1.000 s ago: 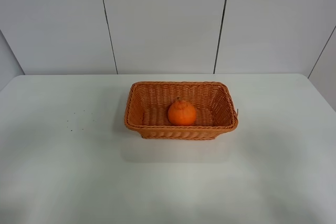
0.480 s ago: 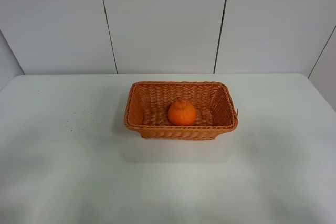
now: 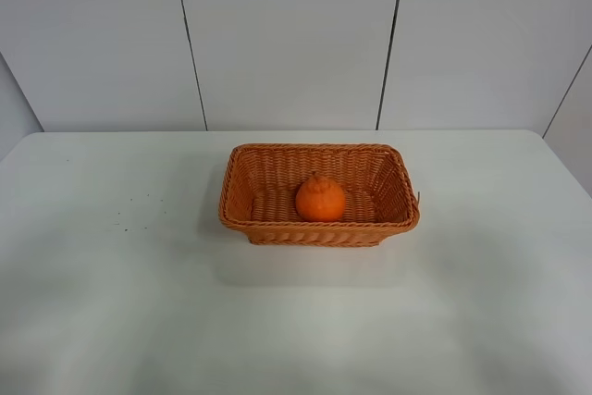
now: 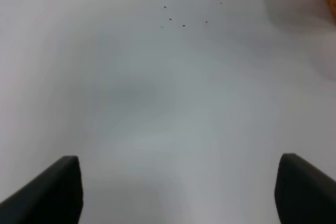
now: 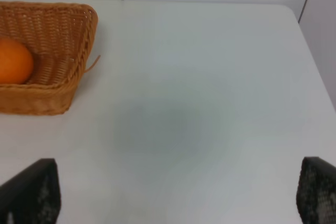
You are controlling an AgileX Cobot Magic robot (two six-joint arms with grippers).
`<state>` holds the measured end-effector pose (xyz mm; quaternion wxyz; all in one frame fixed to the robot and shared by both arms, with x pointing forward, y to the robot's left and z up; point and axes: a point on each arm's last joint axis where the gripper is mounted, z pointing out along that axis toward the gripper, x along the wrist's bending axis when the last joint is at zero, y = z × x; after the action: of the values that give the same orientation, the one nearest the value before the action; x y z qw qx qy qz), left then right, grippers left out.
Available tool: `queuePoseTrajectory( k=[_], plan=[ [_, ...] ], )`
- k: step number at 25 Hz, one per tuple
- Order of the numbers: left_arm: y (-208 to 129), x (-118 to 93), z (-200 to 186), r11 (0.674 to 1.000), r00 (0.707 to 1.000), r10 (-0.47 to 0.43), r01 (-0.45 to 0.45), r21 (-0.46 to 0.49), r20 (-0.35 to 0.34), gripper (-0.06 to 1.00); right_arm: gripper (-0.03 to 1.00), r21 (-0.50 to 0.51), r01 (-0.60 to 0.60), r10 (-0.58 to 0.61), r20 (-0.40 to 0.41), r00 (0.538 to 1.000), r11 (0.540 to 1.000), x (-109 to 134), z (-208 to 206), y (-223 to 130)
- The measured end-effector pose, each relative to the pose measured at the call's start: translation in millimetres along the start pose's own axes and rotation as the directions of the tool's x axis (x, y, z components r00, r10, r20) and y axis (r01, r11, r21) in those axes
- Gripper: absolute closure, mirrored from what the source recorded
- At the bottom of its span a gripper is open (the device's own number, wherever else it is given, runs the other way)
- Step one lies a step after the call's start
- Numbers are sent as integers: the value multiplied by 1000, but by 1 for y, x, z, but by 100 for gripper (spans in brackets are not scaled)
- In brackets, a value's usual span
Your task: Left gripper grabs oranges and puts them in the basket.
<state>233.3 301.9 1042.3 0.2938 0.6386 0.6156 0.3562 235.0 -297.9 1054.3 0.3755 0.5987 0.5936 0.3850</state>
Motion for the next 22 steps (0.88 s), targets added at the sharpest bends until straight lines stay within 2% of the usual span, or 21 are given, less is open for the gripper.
queuePoseTrajectory(
  k=[18,22],
  plan=[
    [-3,0,-4,999,1000,-1,0,-32,-5,10,27,0,0,0,0,1000,1000,0,0,0],
    [-3,0,-4,999,999,-36,36,-32,-3,10,27,0,0,0,0,1000,1000,0,0,0]
  ],
)
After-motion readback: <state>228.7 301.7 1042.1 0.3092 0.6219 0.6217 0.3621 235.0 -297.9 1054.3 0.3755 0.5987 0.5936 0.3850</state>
